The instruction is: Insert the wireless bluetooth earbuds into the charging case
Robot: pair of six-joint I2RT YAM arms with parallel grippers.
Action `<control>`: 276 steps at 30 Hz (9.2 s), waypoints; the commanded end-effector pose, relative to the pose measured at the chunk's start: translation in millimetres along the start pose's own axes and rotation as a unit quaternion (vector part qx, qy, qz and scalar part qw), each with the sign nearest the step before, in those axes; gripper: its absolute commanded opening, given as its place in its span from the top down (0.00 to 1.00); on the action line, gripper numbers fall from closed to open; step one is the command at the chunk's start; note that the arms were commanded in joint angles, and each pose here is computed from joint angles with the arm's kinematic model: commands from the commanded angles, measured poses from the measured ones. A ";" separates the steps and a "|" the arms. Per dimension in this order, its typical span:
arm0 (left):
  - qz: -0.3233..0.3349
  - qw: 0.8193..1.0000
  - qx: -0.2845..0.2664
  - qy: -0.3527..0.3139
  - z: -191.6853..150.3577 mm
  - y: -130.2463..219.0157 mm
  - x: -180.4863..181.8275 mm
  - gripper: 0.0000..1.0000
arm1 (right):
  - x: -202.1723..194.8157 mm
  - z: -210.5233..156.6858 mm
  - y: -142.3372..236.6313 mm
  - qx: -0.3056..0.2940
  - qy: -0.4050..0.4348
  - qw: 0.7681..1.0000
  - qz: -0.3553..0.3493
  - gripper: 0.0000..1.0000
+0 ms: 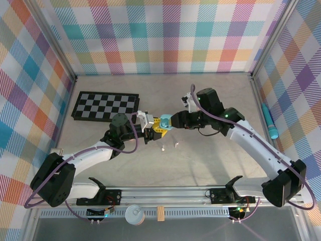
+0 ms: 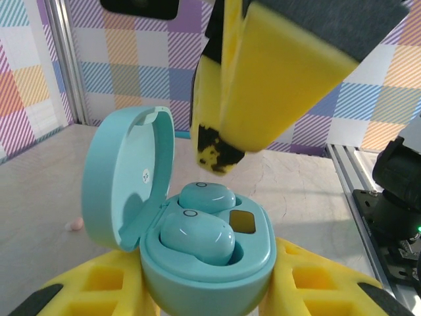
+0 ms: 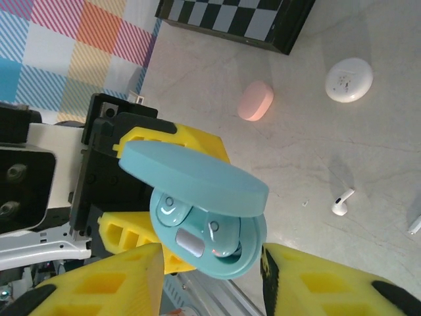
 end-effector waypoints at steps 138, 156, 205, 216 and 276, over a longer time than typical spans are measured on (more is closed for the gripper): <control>0.523 0.760 0.161 0.350 -69.9 110.0 128.9 0.00 | -163.5 66.0 -118.5 0.006 -0.090 0.987 -0.132 0.23; 0.521 0.706 0.351 0.327 -120.8 30.9 123.9 0.13 | -190.5 24.0 -66.7 -0.044 -0.148 0.967 -0.201 0.24; 0.516 0.715 0.367 0.295 -155.2 -4.1 137.0 0.52 | -163.4 6.8 -23.5 -0.082 -0.166 0.970 -0.158 0.24; 0.372 0.887 0.235 0.139 -66.5 -22.8 97.2 0.50 | -116.6 11.0 -6.1 -0.081 -0.122 0.989 -0.027 0.25; 0.041 0.989 0.084 0.117 -2.4 -20.5 0.9 0.08 | -44.8 15.2 -15.2 -0.035 0.155 0.984 0.080 0.80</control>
Point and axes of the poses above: each hand's point on the last joint's axis, 136 mm out from that joint toward the fingers, its own y axis back along the fingers, its own x axis along the line the jaws close on, z = x × y, the point moved 3 cm from there along y, back along the fingers, and after that the axes turned 3 degrees about y, right-handed, at the moved point
